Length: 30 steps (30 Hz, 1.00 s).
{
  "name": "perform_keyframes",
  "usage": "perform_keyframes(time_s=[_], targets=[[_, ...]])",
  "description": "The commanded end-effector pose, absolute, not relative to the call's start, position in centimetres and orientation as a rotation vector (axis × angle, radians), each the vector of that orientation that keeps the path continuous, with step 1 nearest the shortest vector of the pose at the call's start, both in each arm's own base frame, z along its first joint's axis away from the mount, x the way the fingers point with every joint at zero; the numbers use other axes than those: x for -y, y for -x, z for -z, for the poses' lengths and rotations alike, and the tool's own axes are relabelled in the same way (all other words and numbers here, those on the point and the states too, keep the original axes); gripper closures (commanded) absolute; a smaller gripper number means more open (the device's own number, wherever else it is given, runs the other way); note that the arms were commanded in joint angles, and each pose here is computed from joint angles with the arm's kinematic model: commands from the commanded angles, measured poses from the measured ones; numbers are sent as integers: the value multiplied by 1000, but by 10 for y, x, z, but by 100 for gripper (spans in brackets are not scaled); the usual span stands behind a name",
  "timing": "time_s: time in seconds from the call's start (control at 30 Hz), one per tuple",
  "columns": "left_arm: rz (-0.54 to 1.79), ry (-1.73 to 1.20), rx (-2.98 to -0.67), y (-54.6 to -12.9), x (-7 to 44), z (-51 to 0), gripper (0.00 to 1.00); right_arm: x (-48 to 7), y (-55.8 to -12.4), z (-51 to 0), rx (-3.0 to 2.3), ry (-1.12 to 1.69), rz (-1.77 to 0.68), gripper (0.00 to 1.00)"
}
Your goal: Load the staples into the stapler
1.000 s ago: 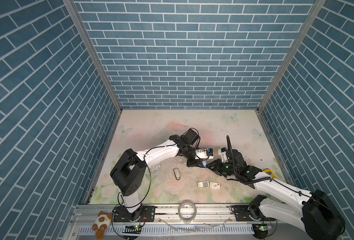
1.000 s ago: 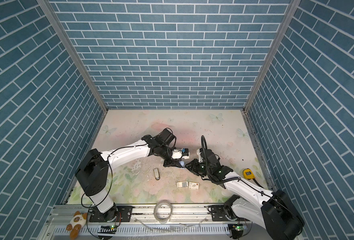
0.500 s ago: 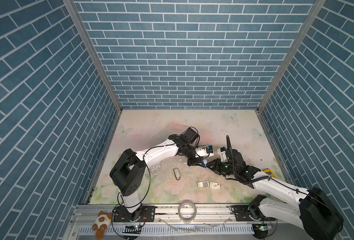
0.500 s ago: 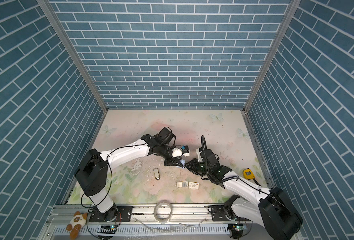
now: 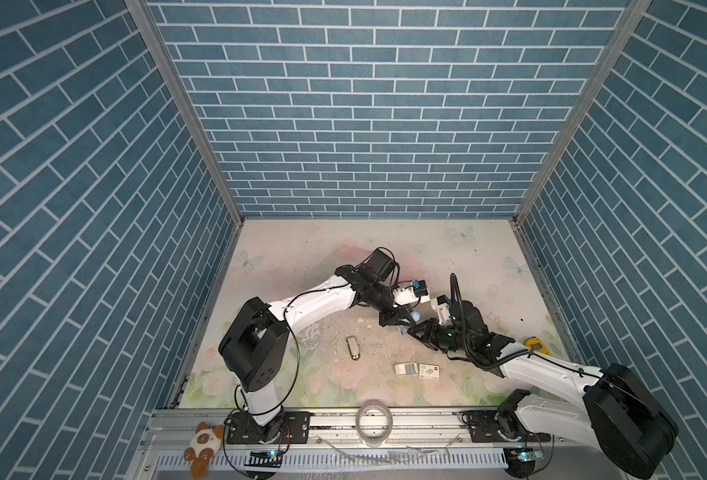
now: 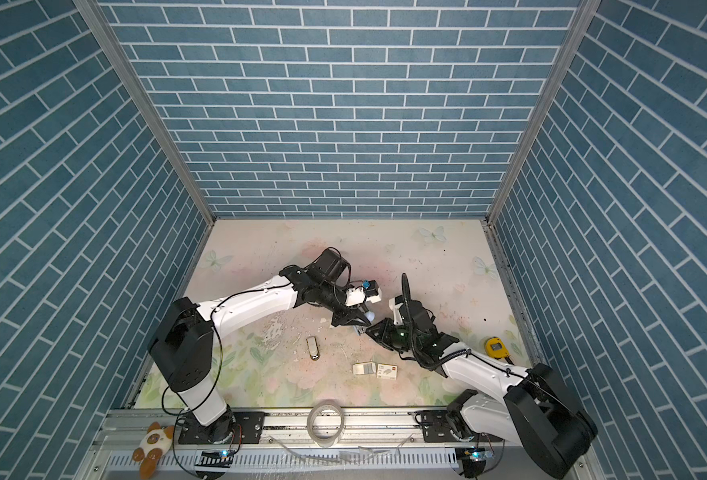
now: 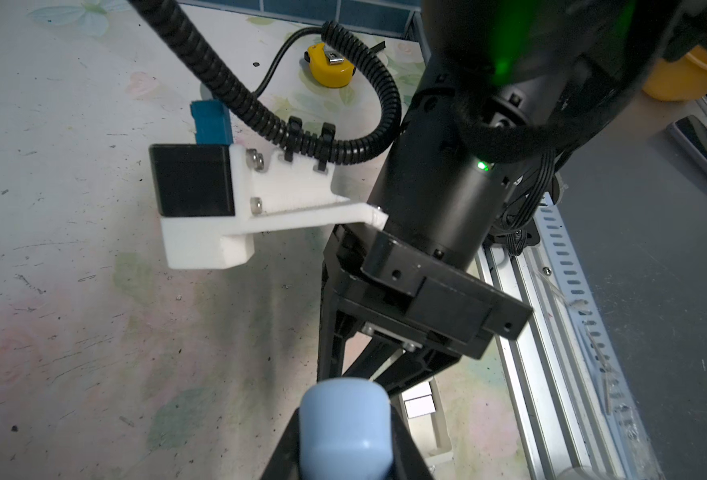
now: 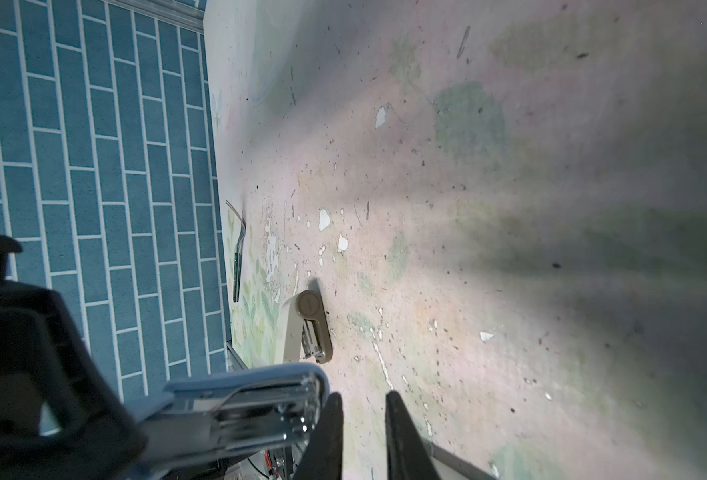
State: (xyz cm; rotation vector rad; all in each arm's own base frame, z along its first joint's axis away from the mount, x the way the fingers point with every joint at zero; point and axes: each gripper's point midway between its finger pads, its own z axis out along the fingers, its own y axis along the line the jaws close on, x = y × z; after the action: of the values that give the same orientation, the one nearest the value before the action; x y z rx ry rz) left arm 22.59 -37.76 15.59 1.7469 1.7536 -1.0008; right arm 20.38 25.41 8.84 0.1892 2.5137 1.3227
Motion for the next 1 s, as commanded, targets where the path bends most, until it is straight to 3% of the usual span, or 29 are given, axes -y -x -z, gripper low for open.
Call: perform_keyframes(time_s=[0.0, 0.23, 0.43, 0.63, 0.97], targets=[[1053, -1710, -1727, -231, 386, -169, 93, -259, -205, -92, -2491, -183, -1373, 79], [1081, -1685, -1745, -238, 388, -172, 94, -254, -203, -85, -2501, -204, -1346, 76], [1224, -1575, -1780, -256, 368, -188, 94, -226, -190, -97, -2388, -104, -1250, 54], [1428, -1509, -1801, -256, 364, -199, 93, -218, -174, -149, -2217, 166, -1235, 33], [1730, -1429, -1779, -251, 378, -219, 93, -253, -189, -192, -2097, 391, -1309, 30]])
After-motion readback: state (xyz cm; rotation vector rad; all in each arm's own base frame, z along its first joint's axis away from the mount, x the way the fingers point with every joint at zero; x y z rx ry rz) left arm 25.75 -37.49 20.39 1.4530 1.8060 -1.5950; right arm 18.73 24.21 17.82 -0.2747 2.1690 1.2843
